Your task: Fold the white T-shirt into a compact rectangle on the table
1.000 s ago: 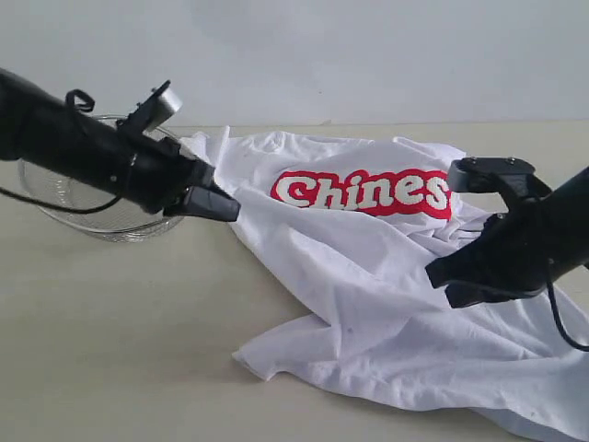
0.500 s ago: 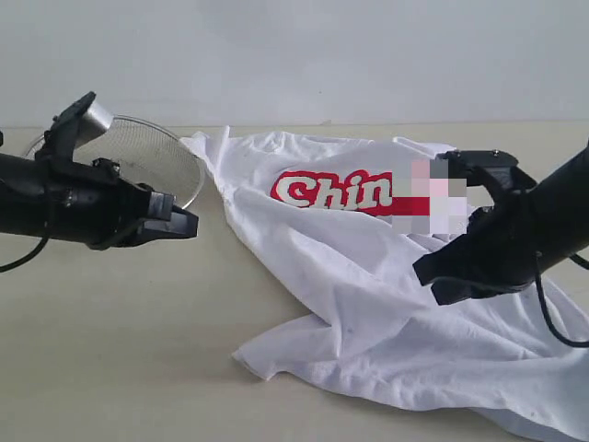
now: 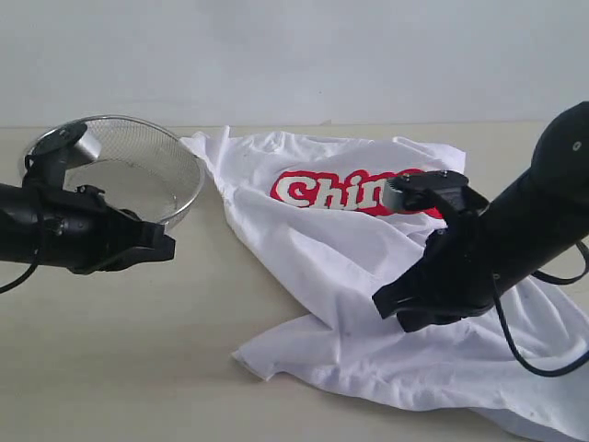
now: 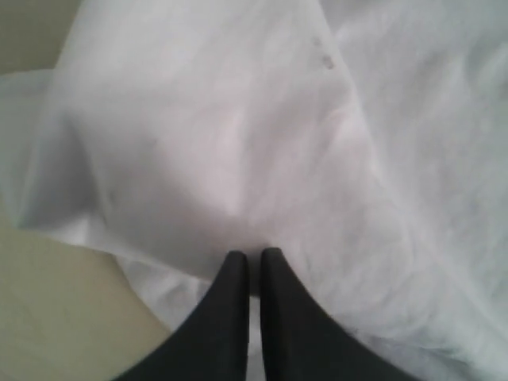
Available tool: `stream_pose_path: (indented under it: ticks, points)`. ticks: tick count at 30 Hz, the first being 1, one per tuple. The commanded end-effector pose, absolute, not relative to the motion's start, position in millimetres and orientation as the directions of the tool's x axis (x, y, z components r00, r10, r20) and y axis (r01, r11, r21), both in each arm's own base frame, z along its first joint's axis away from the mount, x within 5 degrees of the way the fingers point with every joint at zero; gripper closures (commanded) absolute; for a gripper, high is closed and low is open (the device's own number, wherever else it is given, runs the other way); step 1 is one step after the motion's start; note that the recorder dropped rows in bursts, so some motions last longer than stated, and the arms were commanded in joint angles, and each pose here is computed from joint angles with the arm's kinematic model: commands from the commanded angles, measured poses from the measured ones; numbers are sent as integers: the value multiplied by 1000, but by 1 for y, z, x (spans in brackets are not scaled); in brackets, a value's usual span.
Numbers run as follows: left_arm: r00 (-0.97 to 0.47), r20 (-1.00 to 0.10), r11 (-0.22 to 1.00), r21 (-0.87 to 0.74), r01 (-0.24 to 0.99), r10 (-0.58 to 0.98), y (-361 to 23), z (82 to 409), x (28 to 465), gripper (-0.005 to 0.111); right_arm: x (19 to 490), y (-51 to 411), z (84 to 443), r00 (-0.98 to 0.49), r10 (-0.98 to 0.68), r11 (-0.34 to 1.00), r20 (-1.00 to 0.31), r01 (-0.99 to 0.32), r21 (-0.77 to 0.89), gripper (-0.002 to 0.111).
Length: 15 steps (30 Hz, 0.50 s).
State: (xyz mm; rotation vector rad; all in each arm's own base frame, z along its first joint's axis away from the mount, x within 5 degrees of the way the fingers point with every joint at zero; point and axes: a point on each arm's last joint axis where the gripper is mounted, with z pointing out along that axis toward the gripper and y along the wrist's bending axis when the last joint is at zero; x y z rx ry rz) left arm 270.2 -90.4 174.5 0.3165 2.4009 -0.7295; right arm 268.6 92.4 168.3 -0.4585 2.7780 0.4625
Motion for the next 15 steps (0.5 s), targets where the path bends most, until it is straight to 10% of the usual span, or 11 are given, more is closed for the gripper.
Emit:
stream_pose_path:
  ticks: [1, 15]
  points:
    - [-781, -624, 823, -429, 371, 27, -91, 178, 272, 102, 270, 91, 159, -915, -278, 903, -293, -353, 246, 109]
    - [-777, -630, 769, -502, 396, -11, -98, 188, 275, 102, 265, 77, 147, -948, -273, 948, -163, -294, 121, 109]
